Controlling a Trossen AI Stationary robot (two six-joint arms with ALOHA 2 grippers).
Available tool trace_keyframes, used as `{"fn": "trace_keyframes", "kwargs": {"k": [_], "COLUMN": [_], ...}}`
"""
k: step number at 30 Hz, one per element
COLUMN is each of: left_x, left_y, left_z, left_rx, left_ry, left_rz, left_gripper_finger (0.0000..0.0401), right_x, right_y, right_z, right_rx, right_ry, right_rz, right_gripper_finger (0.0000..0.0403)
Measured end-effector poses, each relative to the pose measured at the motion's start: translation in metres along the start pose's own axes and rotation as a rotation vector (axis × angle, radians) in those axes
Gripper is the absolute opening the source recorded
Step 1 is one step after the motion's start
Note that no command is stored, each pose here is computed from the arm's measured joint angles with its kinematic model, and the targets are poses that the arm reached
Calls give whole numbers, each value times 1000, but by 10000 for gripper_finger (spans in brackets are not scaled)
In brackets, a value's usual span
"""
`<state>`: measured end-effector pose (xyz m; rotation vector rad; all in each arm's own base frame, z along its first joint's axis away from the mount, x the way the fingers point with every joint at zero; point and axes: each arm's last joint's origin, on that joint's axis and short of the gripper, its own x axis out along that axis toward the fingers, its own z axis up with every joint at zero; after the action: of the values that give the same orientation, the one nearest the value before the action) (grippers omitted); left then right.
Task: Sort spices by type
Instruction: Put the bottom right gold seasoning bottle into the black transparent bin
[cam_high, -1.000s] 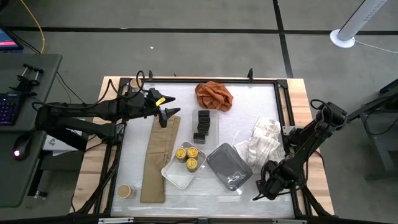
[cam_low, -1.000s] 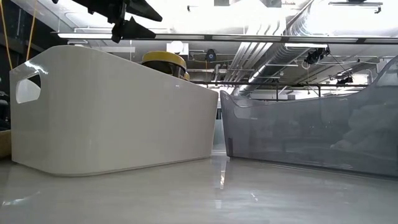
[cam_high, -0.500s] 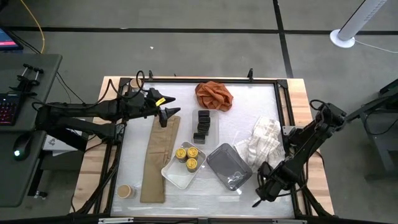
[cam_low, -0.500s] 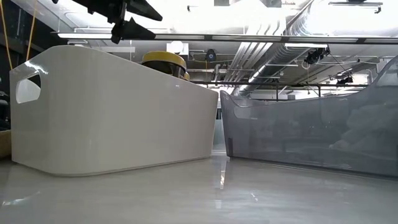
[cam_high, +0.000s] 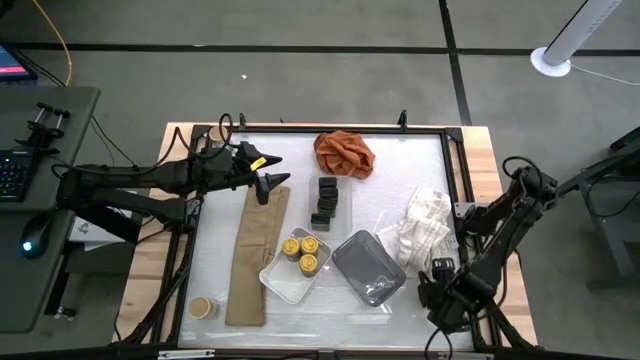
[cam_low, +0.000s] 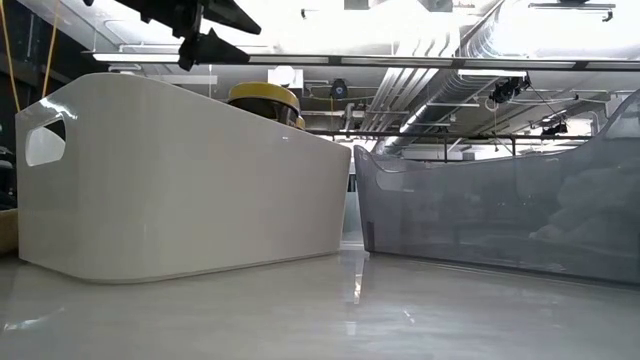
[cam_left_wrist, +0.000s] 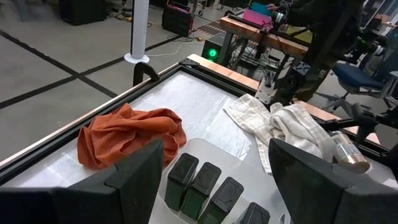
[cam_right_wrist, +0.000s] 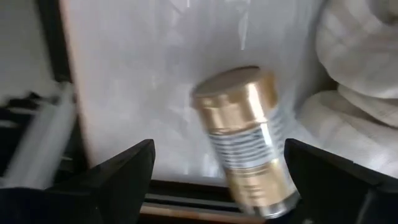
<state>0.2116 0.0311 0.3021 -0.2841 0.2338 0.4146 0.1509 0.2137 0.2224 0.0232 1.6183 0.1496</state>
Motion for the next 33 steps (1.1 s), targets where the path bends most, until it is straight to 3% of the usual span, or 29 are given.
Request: {"fn": "trace_keyframes", "kwargs": {"k": [5, 12, 18, 23, 26, 30, 33], "left_x": [0, 0, 0, 0, 0, 0, 0], "left_y": [0, 0, 0, 0, 0, 0, 0], "left_z": [0, 0, 0, 0, 0, 0, 0], "left_rx": [1, 0, -25, -25, -25, -25, -25], "left_ry": [4, 3, 1, 0, 0, 0, 0], "left_rz": [1, 1, 7, 12, 12, 12, 12], "left_gripper_finger": [274, 274, 274, 274, 274, 274, 274], "right_x": [21, 45, 66, 76, 67, 33, -7], "right_y": [-9, -8, -9, -7, -6, 0, 4], "right_z": [-7, -3, -1, 4, 10, 18, 24], "right_rx": [-33, -92, -90, -50, 10, 19, 52], "right_ry": [35, -27, 27, 50, 58, 21, -111], "right_rz": [-41, 29, -32, -43, -35, -31, -24], "right_gripper_finger": [353, 353, 351, 314, 274, 274, 274]}}
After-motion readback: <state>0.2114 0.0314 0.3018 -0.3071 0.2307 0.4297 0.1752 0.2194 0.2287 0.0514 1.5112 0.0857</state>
